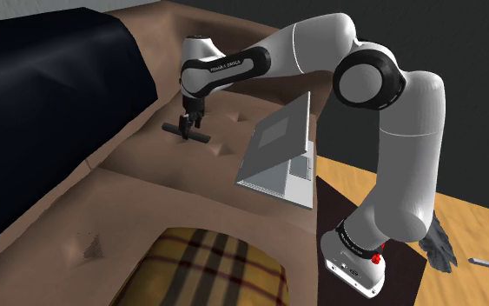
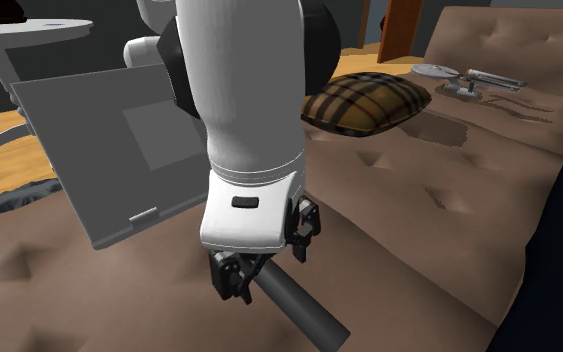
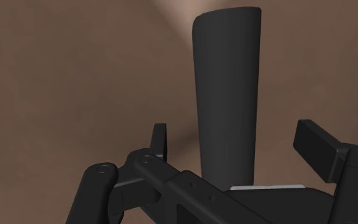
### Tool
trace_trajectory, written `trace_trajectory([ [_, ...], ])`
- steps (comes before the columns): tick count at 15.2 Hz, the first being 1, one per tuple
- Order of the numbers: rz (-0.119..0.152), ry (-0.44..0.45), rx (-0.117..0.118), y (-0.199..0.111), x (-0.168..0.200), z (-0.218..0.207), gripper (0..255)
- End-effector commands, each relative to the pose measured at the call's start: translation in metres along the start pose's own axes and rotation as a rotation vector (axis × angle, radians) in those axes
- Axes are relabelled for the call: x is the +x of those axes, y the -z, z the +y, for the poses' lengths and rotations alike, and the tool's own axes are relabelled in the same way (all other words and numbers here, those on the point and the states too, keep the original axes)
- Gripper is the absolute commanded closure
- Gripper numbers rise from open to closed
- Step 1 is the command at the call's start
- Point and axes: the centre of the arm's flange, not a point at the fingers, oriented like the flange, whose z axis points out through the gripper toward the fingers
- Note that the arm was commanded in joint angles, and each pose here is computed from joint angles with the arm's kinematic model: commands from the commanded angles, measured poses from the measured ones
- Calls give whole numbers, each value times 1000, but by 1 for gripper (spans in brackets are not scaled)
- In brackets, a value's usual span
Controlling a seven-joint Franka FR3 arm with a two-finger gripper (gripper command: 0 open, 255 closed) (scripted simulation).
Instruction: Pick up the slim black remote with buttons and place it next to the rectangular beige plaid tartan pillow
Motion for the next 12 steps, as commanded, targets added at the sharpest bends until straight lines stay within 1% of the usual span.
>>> trace_trajectory([
  [1,0,0,0,-1,0,0,0],
  [5,0,0,0,-1,0,0,0],
  [6,0,0,0,-1,0,0,255],
  [12,0,0,0,0,0,1,255],
])
